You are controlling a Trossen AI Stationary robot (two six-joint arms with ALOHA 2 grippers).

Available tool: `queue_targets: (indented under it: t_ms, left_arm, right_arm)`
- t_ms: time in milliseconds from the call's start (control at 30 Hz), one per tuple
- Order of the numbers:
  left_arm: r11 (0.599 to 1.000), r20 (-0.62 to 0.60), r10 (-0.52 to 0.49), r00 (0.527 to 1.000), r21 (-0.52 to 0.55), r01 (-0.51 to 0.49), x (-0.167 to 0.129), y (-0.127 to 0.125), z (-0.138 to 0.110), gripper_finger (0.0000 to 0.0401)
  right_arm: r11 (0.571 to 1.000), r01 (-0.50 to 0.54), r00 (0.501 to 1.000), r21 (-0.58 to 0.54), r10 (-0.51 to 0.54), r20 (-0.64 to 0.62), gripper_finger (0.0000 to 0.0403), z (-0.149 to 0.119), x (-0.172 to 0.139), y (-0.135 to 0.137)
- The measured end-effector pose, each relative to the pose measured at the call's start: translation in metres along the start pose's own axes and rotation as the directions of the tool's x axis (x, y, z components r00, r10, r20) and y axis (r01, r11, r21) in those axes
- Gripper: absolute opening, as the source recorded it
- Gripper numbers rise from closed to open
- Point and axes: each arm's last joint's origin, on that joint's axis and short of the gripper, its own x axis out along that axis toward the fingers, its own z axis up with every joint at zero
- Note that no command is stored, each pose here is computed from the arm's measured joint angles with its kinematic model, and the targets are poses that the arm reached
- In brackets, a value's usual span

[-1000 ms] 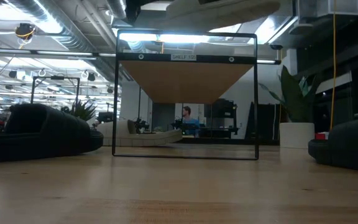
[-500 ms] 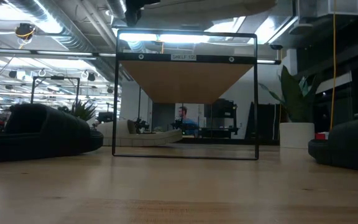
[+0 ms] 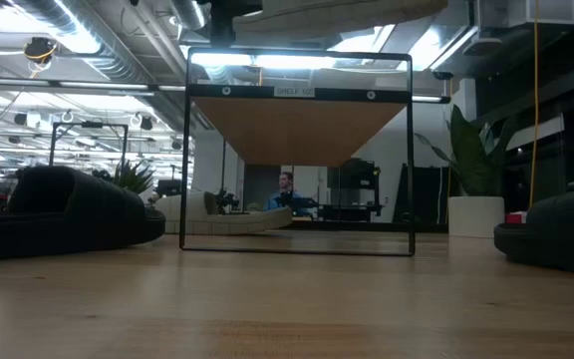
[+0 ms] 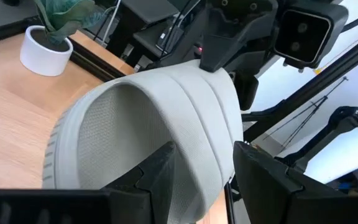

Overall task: Pick and place slides into the shelf
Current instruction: Put the right gray slide on the shelf

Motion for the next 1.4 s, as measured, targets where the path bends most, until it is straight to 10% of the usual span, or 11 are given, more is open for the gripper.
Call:
queue_targets:
  t_ms: [933,1400]
  left_arm:
    - [1.000,0.001,0.003,1.000,0.007,-0.003,0.0065,0.0034,-0.0009,0.0148]
    - [0.994,0.038,-0.027,0.999,0.104,0.023,0.0065,0.0004,0.0027,0.0010]
  right_arm:
    - [0.999,0.053,0.998,0.010,-0.054,0.044,0.0008,0.0044,-0.0001,-0.0052]
    - [0.997,0.069,0.996,0.021,-0.070,0.056,0.0008,0.0056,-0.0008,-0.0070]
